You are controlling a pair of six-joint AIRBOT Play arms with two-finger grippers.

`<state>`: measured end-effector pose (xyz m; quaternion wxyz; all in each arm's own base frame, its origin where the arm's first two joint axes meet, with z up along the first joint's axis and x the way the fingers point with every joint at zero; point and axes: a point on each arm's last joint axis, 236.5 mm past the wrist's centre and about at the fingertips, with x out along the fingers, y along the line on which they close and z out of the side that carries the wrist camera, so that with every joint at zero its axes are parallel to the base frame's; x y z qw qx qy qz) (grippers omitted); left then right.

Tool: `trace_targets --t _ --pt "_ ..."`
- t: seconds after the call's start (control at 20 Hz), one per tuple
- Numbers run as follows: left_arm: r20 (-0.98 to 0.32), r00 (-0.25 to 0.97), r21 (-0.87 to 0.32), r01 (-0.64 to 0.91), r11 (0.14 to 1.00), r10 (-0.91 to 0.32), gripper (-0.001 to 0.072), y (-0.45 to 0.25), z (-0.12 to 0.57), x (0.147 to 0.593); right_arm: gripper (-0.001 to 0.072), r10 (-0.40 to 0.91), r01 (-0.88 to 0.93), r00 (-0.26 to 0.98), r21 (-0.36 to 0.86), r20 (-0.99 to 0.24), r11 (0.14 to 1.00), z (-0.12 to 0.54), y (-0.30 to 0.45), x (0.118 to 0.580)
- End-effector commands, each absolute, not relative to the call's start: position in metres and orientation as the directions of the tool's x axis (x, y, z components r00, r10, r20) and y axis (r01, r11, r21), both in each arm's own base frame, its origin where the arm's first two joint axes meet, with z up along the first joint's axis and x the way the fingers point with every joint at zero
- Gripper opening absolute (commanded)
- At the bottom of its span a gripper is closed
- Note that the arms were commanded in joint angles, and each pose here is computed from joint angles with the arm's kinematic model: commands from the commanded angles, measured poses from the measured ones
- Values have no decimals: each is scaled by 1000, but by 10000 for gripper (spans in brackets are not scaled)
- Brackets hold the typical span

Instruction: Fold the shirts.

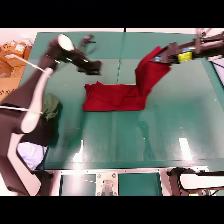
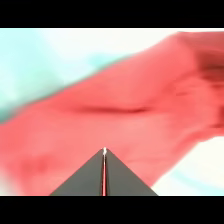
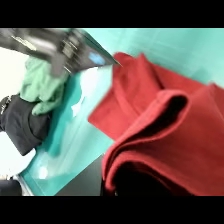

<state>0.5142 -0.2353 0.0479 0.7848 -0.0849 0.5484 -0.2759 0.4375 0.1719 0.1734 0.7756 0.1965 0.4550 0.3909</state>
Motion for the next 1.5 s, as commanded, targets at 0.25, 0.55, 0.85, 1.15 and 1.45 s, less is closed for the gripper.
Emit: trace_targets --t 0.25,0.55,0.85,1.15,1.45 --pt "-878 324 -310 172 935 -351 29 -90 98 508 186 790 -462 346 641 -507 613 32 423 465" --pt "-893 291 -289 216 933 -344 28 -87 95 500 341 775 -405 319 661 -546 632 -22 438 462" --pt "-891 301 -283 215 935 -339 29 -86 95 503 11 744 -242 340 711 -576 661 21 240 524" --pt "-897 310 -262 203 943 -316 28 -80 94 505 545 662 97 250 699 -706 708 -47 84 474" --pt "-897 310 -263 199 944 -315 28 -80 94 505 559 724 134 169 743 -669 656 -94 155 445"
